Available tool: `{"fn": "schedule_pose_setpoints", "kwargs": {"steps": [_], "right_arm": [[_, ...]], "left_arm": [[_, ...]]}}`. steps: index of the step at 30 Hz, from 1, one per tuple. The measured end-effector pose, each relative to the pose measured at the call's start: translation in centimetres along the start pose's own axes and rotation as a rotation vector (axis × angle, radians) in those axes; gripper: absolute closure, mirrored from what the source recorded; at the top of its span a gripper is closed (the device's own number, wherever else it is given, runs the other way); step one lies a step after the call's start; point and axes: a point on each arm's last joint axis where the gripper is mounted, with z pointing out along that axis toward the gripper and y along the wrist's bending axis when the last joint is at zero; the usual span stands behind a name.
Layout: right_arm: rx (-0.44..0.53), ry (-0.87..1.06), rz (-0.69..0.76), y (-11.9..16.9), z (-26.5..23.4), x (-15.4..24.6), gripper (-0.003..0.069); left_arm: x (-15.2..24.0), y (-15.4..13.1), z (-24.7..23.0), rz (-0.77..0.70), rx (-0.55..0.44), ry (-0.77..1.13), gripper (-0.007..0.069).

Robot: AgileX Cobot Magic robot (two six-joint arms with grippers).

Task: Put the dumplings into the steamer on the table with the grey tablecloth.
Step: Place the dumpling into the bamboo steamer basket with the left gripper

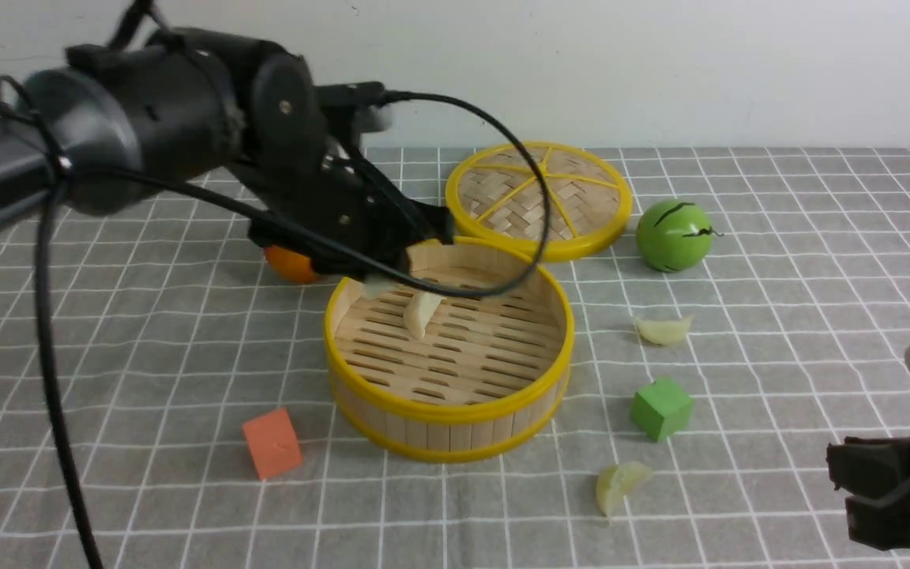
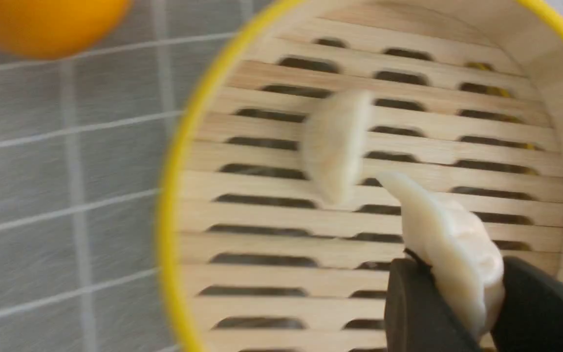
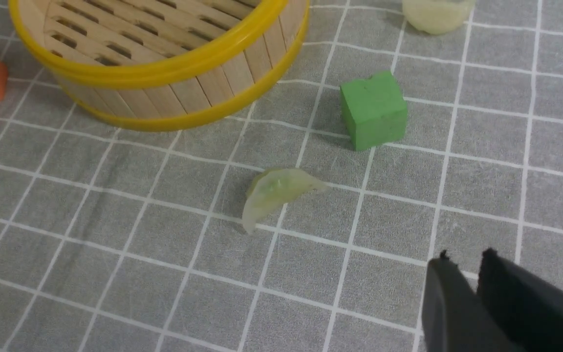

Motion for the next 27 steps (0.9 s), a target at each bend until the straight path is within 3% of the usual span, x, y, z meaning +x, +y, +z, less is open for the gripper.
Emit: {"fn": "schedule_pose_setpoints", "kwargs": {"steps": [5,15,22,25,27], "right_arm": [[0.001,-0.003,0.000,0.0,0.0,0.0,0.0553],[0.001,-0.001,-0.001,0.0,0.0,0.0,0.0544],[-0.005,0.013,0.015,0.0,0.0,0.1,0.0533],[-0.028,0.045,0.052,0.4,-0.2,0.0,0.0507],[-0.043,0.059,0.054,0.6,-0.5,-0.5,0.0476]], "left_arm": [[0.9,-2.8,3.8,0.054,0.060,-0.063,0.0436],[2.0,-2.2,9.7,0.069,0.056,-0.102,0.0435],[1.9,-2.3,9.7,0.075,0.056,-0.114,0.0249],[1.0,-2.6,7.4,0.076,0.066,-0.142,0.0174],[0.0,-2.9,4.5,0.087,0.073,-0.180,0.0163]]}}
